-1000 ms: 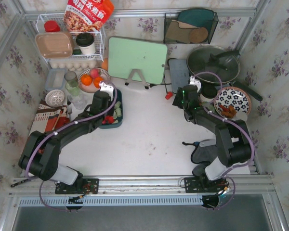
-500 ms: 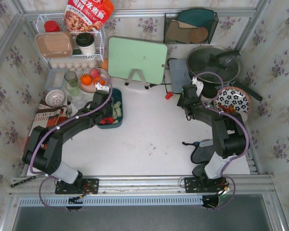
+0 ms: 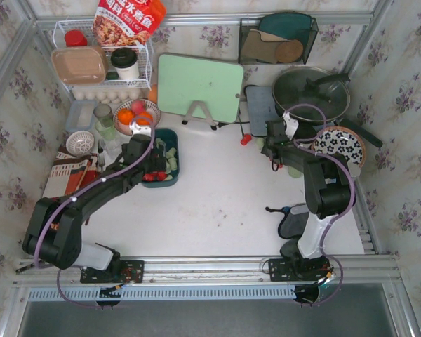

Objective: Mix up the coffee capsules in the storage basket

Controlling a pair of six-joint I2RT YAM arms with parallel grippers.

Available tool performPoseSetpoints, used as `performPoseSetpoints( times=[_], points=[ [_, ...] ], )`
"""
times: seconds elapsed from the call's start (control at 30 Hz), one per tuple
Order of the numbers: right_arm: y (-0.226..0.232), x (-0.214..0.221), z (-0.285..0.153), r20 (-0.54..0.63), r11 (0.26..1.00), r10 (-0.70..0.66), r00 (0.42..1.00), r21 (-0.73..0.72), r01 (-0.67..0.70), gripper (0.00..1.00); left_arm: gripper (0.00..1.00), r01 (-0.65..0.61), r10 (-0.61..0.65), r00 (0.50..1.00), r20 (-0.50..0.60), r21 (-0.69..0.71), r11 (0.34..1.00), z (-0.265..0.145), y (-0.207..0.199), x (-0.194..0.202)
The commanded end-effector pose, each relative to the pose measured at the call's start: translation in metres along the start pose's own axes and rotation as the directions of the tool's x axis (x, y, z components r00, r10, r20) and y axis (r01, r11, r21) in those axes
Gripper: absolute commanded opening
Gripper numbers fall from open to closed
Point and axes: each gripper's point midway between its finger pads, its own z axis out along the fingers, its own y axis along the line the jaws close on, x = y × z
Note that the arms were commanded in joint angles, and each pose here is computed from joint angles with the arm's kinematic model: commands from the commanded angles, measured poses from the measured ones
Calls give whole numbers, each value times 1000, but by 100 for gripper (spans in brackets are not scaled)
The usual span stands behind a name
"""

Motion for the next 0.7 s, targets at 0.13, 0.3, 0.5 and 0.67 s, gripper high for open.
performPoseSetpoints(
  times=[0.13, 0.3, 0.5, 0.67],
  points=[
    [0, 13, 9, -61, 1000, 24, 998, 10, -23, 50, 99, 27, -27, 997, 73, -3, 1000, -12, 4, -17],
    [2, 23, 12, -91, 1000, 17, 996, -6, -17, 47, 99, 28, -28, 997, 76, -1, 1000, -13, 4, -18],
    [4, 21, 6, -78, 999, 6, 997, -43, -10, 39, 99, 16, -19, 995, 93, 37, 999, -17, -1, -21],
    [8, 12, -7, -47, 995, -28, 998, -93, 24, 31, 99, 3, -13, 995, 103, 92, 996, -21, -10, -21]
  ],
)
